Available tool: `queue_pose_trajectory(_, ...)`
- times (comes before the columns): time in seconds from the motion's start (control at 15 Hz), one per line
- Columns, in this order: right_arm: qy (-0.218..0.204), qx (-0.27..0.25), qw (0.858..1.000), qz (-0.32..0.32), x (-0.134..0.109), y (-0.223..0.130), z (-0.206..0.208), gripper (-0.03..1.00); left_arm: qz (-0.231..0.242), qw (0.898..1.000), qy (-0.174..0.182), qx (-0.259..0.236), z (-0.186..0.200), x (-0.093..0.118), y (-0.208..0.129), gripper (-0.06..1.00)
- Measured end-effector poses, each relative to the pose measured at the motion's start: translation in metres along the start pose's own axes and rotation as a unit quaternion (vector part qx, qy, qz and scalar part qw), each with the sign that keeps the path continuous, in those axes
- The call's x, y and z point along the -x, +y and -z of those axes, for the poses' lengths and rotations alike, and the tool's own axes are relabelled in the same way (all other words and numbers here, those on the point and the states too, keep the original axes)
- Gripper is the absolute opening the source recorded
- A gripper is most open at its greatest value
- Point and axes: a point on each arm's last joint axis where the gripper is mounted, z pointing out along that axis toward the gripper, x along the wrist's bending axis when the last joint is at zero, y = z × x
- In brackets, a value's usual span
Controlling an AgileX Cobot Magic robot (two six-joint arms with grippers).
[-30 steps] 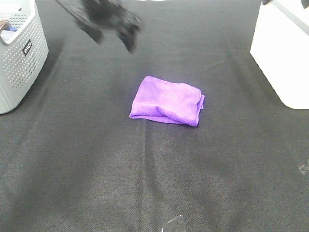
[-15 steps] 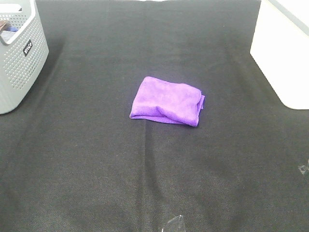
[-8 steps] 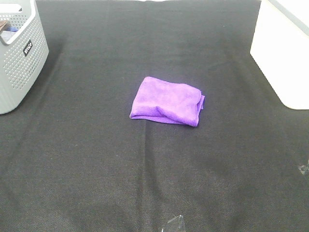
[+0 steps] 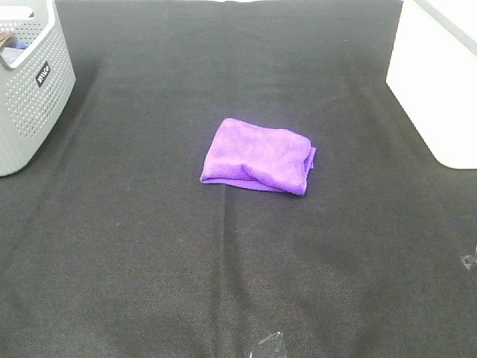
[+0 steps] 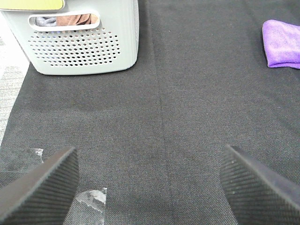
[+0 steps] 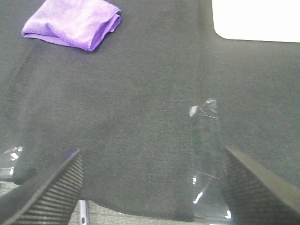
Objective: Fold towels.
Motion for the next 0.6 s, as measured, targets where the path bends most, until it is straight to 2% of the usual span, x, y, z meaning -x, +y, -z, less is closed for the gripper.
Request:
queue_pose_trajectory(0.13, 0.005, 0.001, 1.000, -0.003, -0.0010, 0.0003, 0.0000, 0.76, 0.011, 1.000, 0.021, 0.000, 0.0003, 0.0005, -0.0002, 0.76)
queue_pose_trajectory(0.6, 0.006, 0.002, 1.000, -0.003, -0.0012, 0.0004, 0.0000, 0.76, 0.012, 1.000, 0.022, 0.000, 0.0003, 0.0006, -0.0002, 0.76)
